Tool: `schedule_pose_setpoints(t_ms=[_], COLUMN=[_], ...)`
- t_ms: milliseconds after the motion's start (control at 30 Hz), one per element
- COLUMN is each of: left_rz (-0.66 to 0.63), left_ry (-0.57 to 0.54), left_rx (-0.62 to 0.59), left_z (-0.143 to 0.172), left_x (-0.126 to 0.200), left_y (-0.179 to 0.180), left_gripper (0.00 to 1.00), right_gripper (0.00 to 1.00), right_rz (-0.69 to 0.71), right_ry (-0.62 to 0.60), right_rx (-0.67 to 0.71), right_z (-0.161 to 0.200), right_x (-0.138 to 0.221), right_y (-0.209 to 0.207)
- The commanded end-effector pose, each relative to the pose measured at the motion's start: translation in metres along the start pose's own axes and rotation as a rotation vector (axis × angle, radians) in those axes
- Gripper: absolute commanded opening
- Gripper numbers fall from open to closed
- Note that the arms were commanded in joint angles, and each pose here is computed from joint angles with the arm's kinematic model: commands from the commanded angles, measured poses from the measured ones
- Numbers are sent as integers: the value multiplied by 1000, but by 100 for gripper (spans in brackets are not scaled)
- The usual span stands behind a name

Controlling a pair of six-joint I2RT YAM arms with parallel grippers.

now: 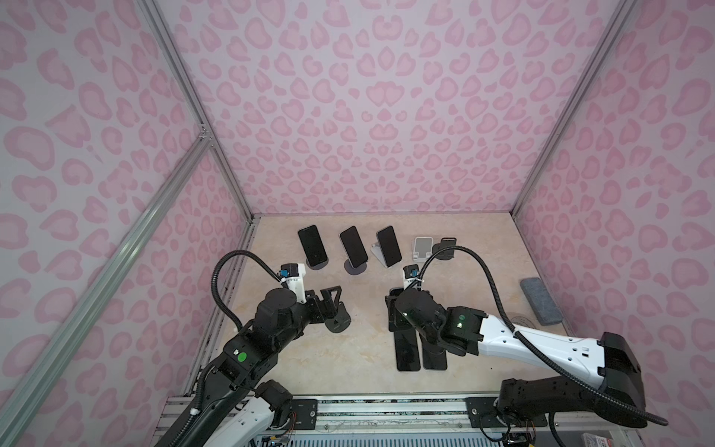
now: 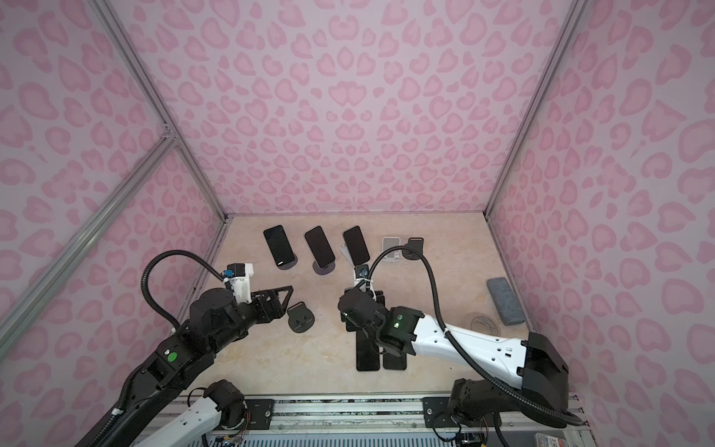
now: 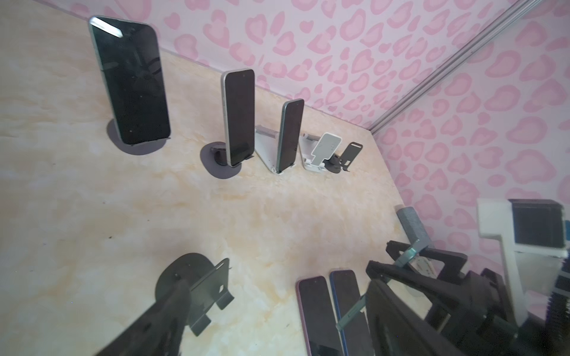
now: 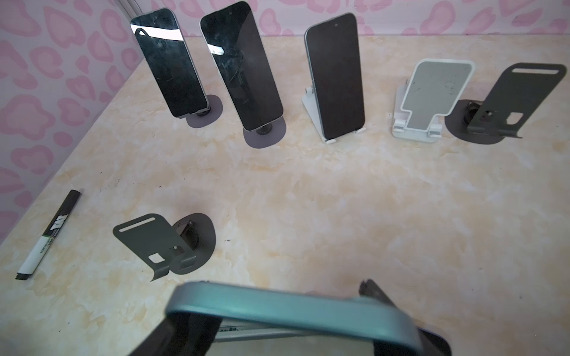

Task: Remove the phone from the phone stand
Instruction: Place the phone at the bottom-center of the table.

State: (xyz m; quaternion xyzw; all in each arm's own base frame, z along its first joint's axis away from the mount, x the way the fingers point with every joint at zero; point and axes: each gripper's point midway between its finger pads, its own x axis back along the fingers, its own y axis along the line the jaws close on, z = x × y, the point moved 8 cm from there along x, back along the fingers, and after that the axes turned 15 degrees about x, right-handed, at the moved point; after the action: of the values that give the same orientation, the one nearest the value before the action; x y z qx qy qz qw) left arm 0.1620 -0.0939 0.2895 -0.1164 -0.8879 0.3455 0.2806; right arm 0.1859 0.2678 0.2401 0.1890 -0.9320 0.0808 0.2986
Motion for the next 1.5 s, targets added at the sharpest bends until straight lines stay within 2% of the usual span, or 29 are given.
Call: schedule_pose_setpoints(t_ms=[0, 267, 533, 767, 1467], left_rz=[-84, -42, -14, 9, -13], left_ry=[-54, -78, -103, -66, -26], left_rx=[-15, 54, 135, 142, 146], left_z=[0, 8, 18, 21, 24], left_x=[8, 17, 16, 14, -1], left_y=[15, 26, 39, 36, 34], left_gripper=[91, 92, 93, 93, 95], right_gripper=[64, 63, 63, 65, 64], right_rz=[62, 95, 95, 89, 67], right_ry=[2, 90, 248, 349, 434], right_rx=[-35, -69, -100, -111, -148], right_z=[-1, 12, 39, 55, 90], right_x=[-8, -27, -47, -67, -108], right_y=[8, 40, 59, 67, 55])
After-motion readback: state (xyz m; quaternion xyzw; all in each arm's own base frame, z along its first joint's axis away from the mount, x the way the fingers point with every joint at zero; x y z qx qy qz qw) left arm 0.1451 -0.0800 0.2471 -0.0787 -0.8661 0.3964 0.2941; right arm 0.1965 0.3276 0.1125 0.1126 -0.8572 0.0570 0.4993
